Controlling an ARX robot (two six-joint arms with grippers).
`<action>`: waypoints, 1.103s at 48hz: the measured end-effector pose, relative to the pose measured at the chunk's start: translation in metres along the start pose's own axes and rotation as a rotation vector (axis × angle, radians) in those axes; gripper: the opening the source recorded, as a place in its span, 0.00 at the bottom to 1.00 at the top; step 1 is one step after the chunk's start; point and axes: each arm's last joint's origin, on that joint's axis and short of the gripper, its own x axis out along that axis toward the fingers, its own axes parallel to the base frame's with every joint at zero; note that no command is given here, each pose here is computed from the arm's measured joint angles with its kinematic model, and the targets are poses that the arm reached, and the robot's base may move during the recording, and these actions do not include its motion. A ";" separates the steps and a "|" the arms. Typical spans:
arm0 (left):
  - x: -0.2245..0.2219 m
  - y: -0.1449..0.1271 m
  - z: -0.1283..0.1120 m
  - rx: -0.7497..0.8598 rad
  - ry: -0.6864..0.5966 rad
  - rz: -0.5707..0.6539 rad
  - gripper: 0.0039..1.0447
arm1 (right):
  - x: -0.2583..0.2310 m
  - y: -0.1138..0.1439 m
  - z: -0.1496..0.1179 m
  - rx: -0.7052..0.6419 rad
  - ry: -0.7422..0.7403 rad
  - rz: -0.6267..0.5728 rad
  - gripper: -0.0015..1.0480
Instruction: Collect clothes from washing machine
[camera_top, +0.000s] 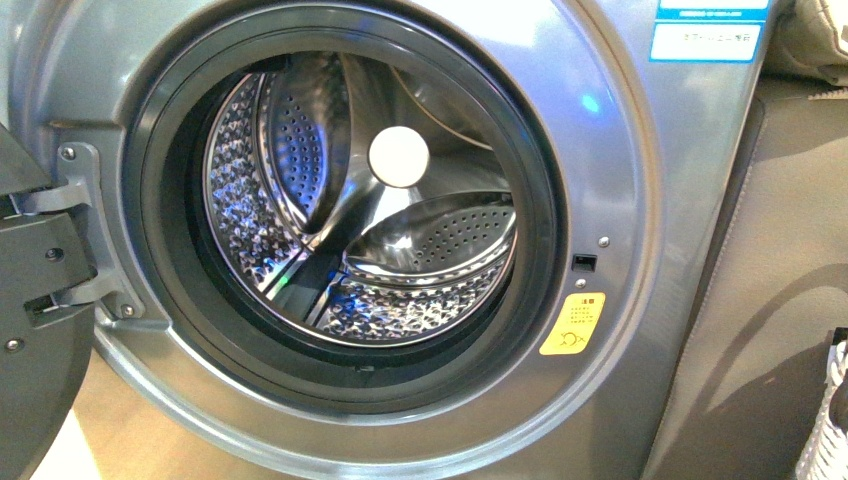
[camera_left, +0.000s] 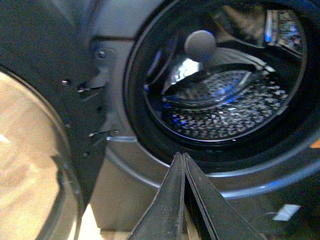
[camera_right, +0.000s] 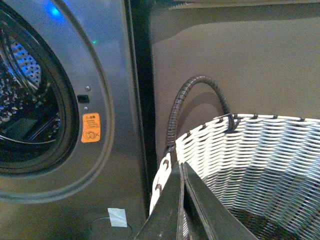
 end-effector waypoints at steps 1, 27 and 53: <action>-0.001 0.003 -0.003 0.000 -0.001 0.000 0.03 | 0.000 0.000 -0.002 0.000 0.004 0.000 0.02; -0.019 0.008 -0.034 -0.001 -0.011 0.027 0.03 | 0.000 0.000 -0.002 0.000 0.003 0.000 0.02; -0.033 0.007 -0.045 -0.001 -0.016 0.027 0.03 | 0.000 0.000 -0.002 0.000 0.003 0.000 0.02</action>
